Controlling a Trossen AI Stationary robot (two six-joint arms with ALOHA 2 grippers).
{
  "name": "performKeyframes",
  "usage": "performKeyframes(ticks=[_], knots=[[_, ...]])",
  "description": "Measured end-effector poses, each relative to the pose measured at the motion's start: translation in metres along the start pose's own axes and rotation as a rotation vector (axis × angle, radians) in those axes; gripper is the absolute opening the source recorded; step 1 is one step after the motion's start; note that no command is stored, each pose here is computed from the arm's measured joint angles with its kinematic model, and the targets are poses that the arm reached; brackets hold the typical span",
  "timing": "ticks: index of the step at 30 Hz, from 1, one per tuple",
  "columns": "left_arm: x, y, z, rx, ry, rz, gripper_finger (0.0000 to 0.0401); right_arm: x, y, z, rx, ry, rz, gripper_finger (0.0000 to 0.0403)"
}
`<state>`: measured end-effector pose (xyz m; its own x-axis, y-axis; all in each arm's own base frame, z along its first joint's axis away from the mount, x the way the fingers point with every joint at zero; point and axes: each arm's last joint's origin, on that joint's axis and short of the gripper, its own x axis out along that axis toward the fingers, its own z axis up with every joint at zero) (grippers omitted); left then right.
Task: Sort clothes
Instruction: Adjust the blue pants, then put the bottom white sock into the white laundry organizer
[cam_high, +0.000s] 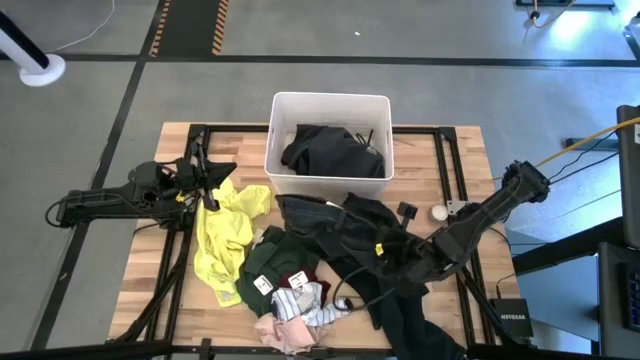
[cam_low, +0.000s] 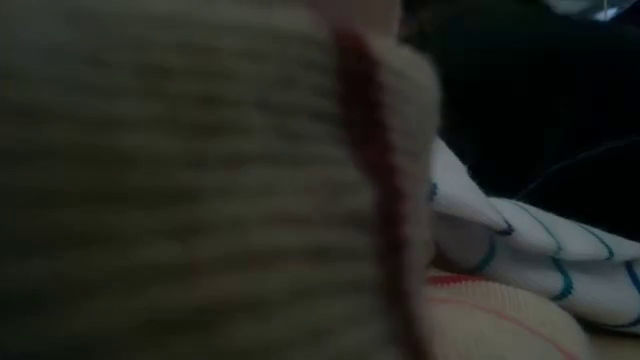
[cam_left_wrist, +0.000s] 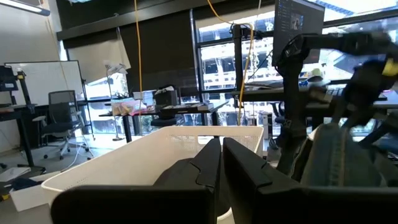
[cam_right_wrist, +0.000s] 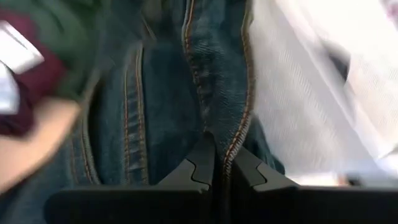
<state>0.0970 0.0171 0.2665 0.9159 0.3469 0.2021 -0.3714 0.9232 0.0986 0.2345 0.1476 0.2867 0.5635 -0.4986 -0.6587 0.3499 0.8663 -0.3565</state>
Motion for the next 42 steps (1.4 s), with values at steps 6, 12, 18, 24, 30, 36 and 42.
performKeyframes(ticks=[6,12,18,24,30,36,42], knots=[[0.0,0.0,0.0,0.002,-0.002,0.0,0.0013,0.04,0.004,-0.06,0.149,0.176,-0.063,0.0029],[0.0,0.0,0.0,0.005,-0.002,0.001,0.0013,0.059,0.006,-0.092,0.308,0.338,-0.036,0.0058],[0.0,0.0,0.0,-0.001,0.001,0.0,0.0013,0.056,-0.001,-0.078,0.321,0.419,-0.04,0.0114],[0.0,0.0,0.0,-0.001,0.003,0.0,0.0013,0.027,-0.014,-0.035,0.292,0.478,0.003,0.0186],[0.0,0.0,-0.001,0.001,0.005,0.0,0.0013,-0.012,-0.023,0.018,0.34,0.377,0.162,0.0233],[0.0,0.0,-0.001,0.002,0.005,0.0,0.0013,-0.027,-0.013,0.058,0.345,0.105,0.387,0.0241],[0.0,0.0,-0.001,0.0,0.003,0.0,0.0013,-0.005,0.033,0.079,0.18,-0.089,0.524,0.0241]])
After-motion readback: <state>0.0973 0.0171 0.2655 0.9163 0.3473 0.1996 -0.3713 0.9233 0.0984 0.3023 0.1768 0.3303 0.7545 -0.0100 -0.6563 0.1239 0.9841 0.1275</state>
